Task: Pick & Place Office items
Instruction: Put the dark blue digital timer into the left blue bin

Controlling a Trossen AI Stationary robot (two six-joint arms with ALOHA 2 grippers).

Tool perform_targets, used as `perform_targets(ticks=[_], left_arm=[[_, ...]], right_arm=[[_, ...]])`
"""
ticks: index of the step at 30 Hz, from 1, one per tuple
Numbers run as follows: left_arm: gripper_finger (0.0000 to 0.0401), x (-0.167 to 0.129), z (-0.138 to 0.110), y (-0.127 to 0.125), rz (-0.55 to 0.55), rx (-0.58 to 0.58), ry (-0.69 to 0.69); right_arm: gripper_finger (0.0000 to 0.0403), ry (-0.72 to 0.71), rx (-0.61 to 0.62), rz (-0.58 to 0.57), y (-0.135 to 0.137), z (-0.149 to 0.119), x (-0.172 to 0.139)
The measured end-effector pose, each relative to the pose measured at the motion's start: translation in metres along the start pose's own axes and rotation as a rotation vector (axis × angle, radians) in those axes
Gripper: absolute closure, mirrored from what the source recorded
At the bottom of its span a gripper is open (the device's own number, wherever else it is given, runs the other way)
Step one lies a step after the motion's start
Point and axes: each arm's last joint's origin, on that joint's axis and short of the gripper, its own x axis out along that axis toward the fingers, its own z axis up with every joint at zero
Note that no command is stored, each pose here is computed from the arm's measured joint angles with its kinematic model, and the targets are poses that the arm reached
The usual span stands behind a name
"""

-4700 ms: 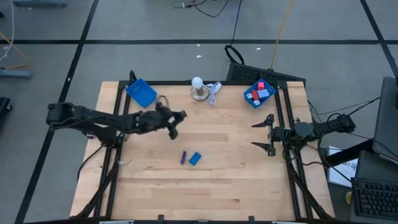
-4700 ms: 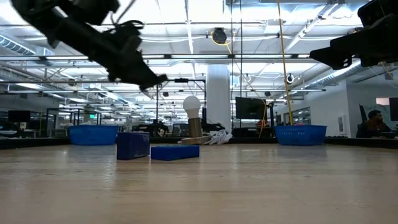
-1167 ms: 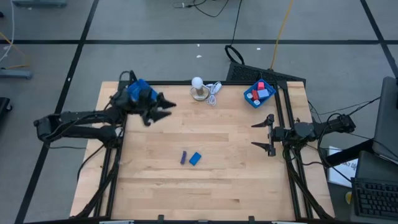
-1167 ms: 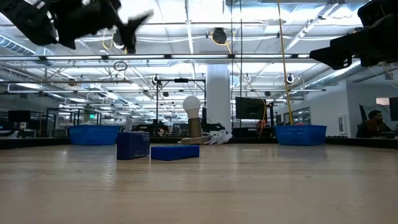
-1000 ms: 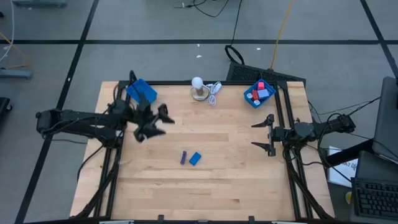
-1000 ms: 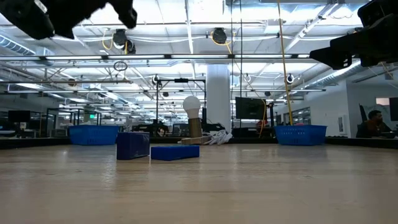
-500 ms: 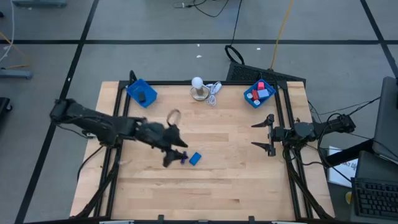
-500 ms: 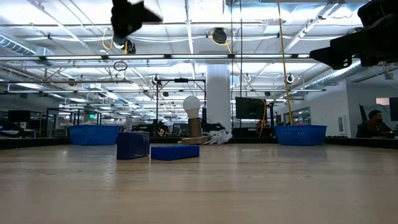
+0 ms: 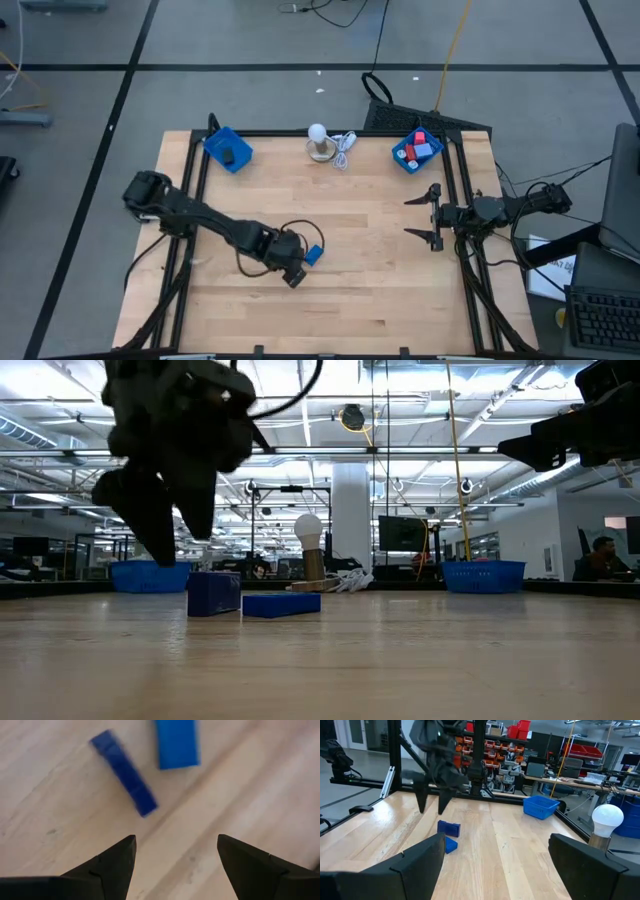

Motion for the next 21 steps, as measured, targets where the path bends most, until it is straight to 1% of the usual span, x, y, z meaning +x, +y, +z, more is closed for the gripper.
perform_targets(ticks=[2, 7, 10, 16, 21], left_arm=[[0.0119, 0.008, 0.002, 0.002, 0.018, -0.050, 0.013], [0.0119, 0.014, 0.003, 0.003, 0.033, -0.112, 0.016], [0.0119, 0.014, 0.006, 0.005, 0.061, -0.159, -0.028], [0.0119, 0.016, 0.014, 0.009, 0.120, -0.185, -0.176], [0.0119, 0.028, 0.013, 0.011, 0.141, -0.210, -0.157]], right_arm=[[0.0060, 0.000, 0.000, 0.000, 0.000, 0.000, 0.000], [0.0060, 0.000, 0.000, 0.000, 0.000, 0.000, 0.000], [0.0060, 0.000, 0.000, 0.000, 0.000, 0.000, 0.000], [0.0060, 0.000, 0.000, -0.001, 0.000, 0.000, 0.000], [0.0060, 0.000, 0.000, 0.000, 0.000, 0.000, 0.000]])
